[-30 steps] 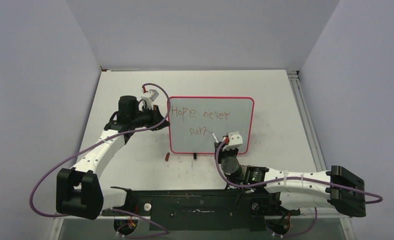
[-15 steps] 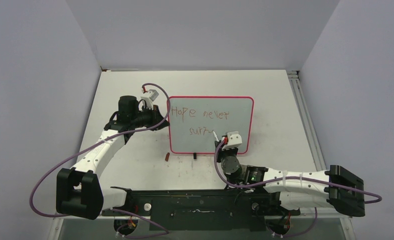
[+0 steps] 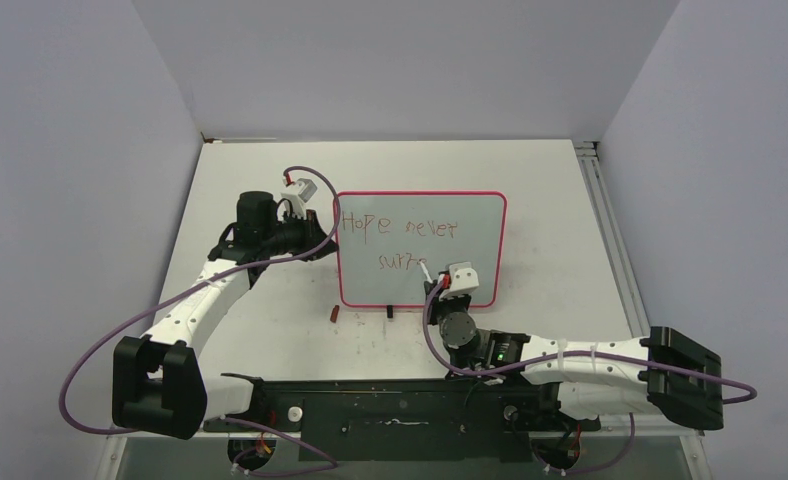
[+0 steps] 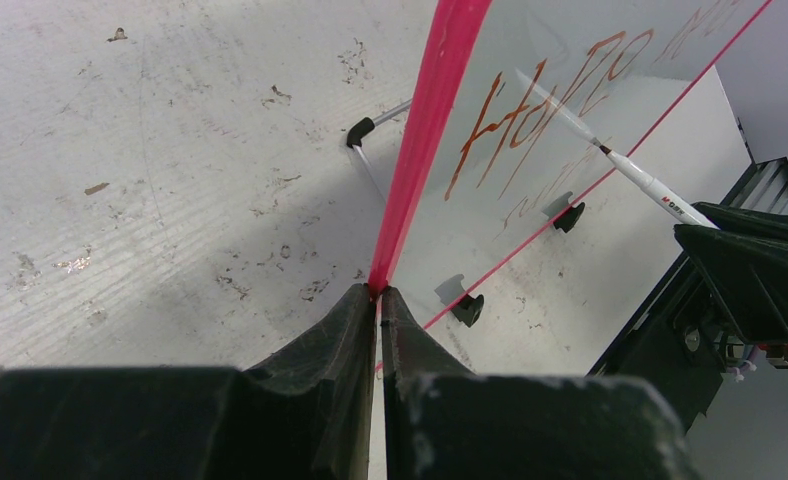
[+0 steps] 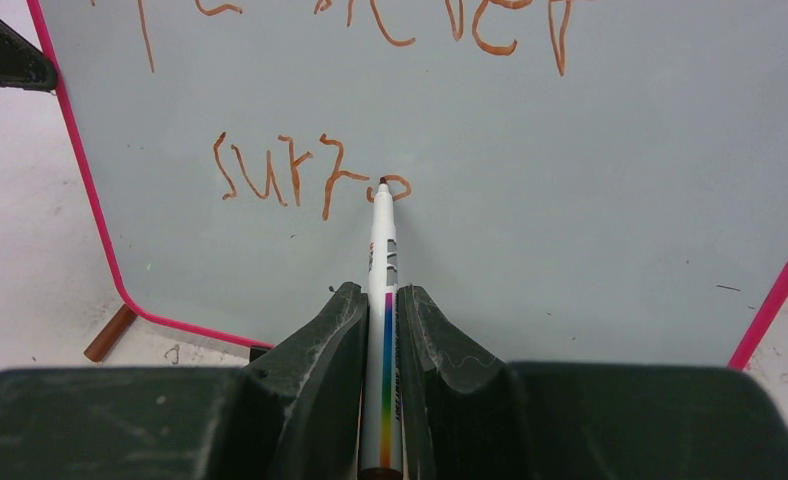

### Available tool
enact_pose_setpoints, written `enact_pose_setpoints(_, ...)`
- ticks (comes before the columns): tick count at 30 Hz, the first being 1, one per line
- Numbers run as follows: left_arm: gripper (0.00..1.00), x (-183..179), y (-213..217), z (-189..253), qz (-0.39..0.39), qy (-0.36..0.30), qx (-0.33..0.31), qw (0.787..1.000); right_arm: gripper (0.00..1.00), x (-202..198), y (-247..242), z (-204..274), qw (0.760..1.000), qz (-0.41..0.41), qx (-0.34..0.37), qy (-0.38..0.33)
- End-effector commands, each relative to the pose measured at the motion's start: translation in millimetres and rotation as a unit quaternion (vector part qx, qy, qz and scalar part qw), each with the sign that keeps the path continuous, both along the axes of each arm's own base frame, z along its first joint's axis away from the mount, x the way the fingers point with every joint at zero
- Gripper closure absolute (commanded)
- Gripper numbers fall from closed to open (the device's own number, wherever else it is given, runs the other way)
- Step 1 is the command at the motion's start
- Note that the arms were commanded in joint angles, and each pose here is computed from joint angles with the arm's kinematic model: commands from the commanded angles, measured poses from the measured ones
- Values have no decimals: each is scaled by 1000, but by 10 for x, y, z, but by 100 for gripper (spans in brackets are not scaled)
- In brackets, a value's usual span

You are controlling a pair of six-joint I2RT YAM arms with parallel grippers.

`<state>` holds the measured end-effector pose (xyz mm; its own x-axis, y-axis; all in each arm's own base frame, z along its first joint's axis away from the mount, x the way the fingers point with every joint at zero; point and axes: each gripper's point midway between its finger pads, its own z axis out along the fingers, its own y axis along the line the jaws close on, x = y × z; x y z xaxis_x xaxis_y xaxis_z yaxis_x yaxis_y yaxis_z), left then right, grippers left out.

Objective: Write a sentence on the whiteboard

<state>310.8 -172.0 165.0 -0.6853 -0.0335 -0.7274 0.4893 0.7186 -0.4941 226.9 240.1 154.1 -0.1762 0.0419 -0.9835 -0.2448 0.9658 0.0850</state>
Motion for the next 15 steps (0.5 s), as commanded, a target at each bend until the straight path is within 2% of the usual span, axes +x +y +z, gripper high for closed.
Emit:
enact_pose_setpoints(1, 95, -13, -79, 217, -18, -28, -21, 999, 95, 45, 17, 11, 1000, -4, 3, 1)
enact_pose_setpoints(15, 95, -14, -83, 221, -19, -28, -21, 999, 95, -37, 1, -150, 1000, 1, -3, 24)
